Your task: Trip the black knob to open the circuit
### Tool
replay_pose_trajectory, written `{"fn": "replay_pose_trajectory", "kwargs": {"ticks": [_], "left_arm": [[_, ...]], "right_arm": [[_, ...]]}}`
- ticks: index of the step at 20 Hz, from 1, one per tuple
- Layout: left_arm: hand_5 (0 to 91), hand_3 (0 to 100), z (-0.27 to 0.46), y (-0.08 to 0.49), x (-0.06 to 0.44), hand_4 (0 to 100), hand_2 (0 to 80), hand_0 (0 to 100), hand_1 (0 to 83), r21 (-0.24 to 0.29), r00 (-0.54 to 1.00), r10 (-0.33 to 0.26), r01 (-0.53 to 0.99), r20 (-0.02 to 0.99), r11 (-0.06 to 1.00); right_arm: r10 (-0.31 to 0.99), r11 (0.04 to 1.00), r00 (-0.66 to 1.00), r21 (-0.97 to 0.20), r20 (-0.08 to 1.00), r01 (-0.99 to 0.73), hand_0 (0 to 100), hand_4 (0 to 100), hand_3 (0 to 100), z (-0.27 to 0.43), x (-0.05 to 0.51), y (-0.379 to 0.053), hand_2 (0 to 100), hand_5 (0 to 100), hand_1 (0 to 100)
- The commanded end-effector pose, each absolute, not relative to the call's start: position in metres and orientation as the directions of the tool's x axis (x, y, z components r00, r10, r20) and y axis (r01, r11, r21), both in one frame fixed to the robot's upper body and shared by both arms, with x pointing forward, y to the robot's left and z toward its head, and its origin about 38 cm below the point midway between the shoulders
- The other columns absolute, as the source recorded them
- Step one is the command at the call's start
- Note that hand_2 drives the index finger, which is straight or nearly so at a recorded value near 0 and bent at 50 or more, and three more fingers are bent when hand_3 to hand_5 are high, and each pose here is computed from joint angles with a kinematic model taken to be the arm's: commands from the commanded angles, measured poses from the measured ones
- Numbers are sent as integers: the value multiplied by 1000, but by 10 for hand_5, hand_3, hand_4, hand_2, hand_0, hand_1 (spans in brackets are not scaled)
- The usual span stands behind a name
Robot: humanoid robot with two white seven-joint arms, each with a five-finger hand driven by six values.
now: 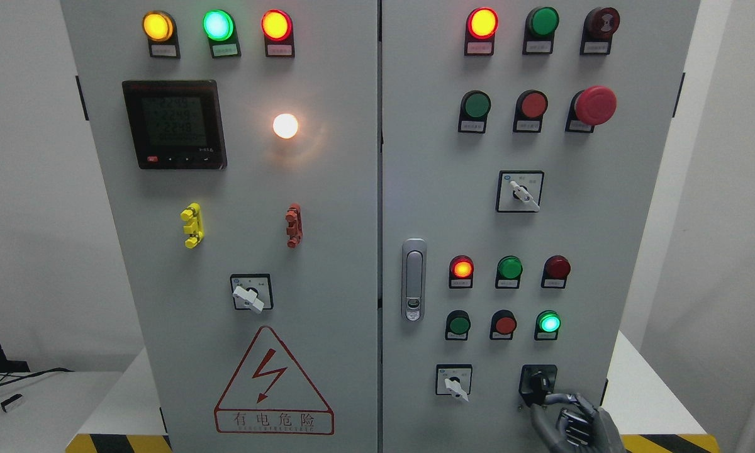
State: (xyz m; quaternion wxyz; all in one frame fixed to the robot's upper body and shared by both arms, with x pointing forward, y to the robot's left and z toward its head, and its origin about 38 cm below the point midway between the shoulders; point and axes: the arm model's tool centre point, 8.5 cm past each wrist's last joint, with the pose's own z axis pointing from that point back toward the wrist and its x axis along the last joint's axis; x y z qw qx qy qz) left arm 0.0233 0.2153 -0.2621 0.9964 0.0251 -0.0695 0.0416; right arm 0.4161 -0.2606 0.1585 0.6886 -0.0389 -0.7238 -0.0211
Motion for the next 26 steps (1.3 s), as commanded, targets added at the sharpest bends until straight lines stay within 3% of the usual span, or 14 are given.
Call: {"fn": "replay_pose_trajectory", "kwargs": {"ticks": [1, 16, 18, 21, 23, 24, 26], "left_arm": [[0, 0, -262, 215, 24, 0, 0, 120, 389, 45, 989, 49, -56, 142, 997], [0, 0, -262, 215, 24, 0, 0, 120, 389, 45, 989, 49, -56, 142, 997], [0, 0, -262, 215, 24, 0, 0, 120, 389, 45, 989, 49, -56, 142, 997], [0, 0, -262, 215, 24, 0, 0, 120, 389, 45, 989, 49, -56, 142, 997], [0, 0, -262, 215, 24, 0, 0, 120, 389, 45, 989, 49, -56, 142, 997], [0, 0, -262, 215, 24, 0, 0, 120, 389, 45, 989, 49, -56, 142, 997], [0, 0, -262, 215, 24, 0, 0, 120, 389, 45, 989, 49, -56, 142, 997]], "right_arm": [[40, 992, -40, -35, 998, 120, 380, 1000, 1000, 156, 415, -272, 495, 960, 826], [36, 991, -65, -28, 997, 131, 405, 1000, 1000, 163, 390, -286, 514, 958, 809], [40, 991, -82, -29, 996, 134, 454, 1000, 1000, 167, 377, -291, 569, 957, 736], [-10, 992, -93, 21, 996, 121, 393, 946, 1000, 166, 358, -296, 622, 906, 479], [-27, 994, -91, 36, 995, 105, 286, 772, 803, 163, 342, -301, 518, 781, 336], [-23, 994, -87, 32, 996, 104, 262, 740, 781, 162, 336, -303, 502, 754, 322], [-18, 994, -78, 26, 997, 110, 163, 575, 623, 159, 325, -309, 411, 559, 202]]}}
